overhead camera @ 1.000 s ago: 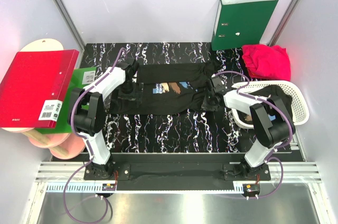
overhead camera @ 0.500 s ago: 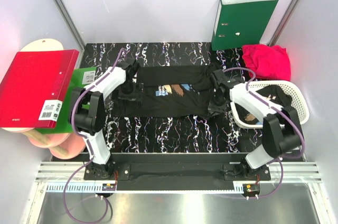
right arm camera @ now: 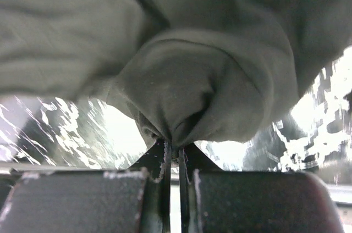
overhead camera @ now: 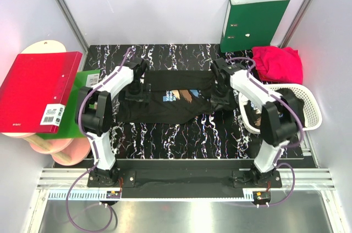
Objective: Fold and stack the t-shirts
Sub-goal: Fold the other side of the tshirt into a rectangle
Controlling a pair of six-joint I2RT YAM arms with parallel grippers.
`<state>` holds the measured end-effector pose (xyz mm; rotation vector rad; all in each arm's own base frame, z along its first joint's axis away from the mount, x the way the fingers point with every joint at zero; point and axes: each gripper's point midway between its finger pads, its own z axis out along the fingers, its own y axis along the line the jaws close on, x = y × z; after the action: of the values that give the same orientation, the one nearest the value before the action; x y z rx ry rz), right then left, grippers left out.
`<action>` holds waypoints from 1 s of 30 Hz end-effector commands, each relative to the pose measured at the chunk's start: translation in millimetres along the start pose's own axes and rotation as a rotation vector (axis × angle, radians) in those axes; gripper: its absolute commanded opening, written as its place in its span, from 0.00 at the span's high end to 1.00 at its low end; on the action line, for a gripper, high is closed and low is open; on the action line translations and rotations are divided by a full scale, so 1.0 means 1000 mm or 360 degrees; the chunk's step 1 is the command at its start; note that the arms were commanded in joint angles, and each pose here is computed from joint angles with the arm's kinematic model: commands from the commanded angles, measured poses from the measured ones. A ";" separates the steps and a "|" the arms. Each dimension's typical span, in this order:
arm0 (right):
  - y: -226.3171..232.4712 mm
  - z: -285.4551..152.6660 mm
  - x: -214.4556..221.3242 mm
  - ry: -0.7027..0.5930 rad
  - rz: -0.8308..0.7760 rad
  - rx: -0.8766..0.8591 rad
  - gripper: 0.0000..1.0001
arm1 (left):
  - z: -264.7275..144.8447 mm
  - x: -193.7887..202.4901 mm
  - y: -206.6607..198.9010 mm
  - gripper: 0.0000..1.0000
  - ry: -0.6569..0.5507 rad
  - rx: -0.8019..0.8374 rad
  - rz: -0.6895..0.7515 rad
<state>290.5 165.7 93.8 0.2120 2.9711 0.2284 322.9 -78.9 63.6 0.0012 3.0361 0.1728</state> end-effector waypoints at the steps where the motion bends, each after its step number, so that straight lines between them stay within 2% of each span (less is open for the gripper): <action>1: 0.016 0.004 -0.042 -0.0107 -0.0103 0.0012 0.99 | -0.006 -0.010 -0.001 0.01 -0.0038 -0.0007 0.0028; 7: 0.016 0.017 -0.095 -0.0235 -0.0089 0.0150 0.99 | -0.008 -0.012 0.001 0.01 -0.0044 -0.0023 0.0032; 12: -0.005 0.044 -0.113 -0.0207 -0.0046 0.0305 0.96 | -0.008 -0.014 0.000 0.01 -0.0043 -0.0018 0.0023; 13: -0.011 0.044 -0.120 -0.0240 -0.0036 0.0353 0.87 | -0.008 -0.014 -0.001 0.01 -0.0043 -0.0017 0.0025; 14: -0.014 0.047 -0.123 -0.0239 -0.0031 0.0377 0.72 | -0.009 -0.016 0.000 0.01 -0.0048 -0.0019 0.0022; 15: -0.015 0.047 -0.128 -0.0258 -0.0016 0.0393 0.64 | -0.010 -0.016 0.000 0.01 -0.0051 -0.0020 0.0019; 16: -0.019 0.046 -0.133 -0.0288 -0.0007 0.0420 0.40 | -0.012 -0.017 0.000 0.01 -0.0065 -0.0017 0.0017; 17: -0.019 0.044 -0.140 -0.0335 0.0006 0.0417 0.33 | -0.014 -0.017 0.001 0.01 -0.0074 -0.0019 0.0013; 18: -0.017 0.038 -0.146 -0.0386 0.0019 0.0411 0.30 | -0.019 -0.018 0.003 0.01 -0.0101 -0.0027 0.0007; 19: -0.012 0.035 -0.154 -0.0455 0.0031 0.0382 0.20 | -0.020 -0.016 0.005 0.01 -0.0106 -0.0036 0.0009; 21: -0.005 0.019 -0.163 -0.0543 0.0032 0.0321 0.18 | -0.026 -0.017 0.009 0.01 -0.0139 -0.0057 0.0016; 25: 0.006 0.002 -0.175 -0.0655 0.0033 0.0233 0.17 | -0.022 0.002 0.021 0.01 -0.0072 -0.0141 0.0027; 30: 0.006 0.007 -0.167 -0.0616 -0.0002 0.0210 0.17 | -0.022 0.016 0.039 0.02 -0.0044 -0.0291 0.0020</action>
<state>443.9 143.3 76.6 0.2562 2.7101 -0.0662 314.3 -61.5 72.4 0.0186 3.0254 0.3040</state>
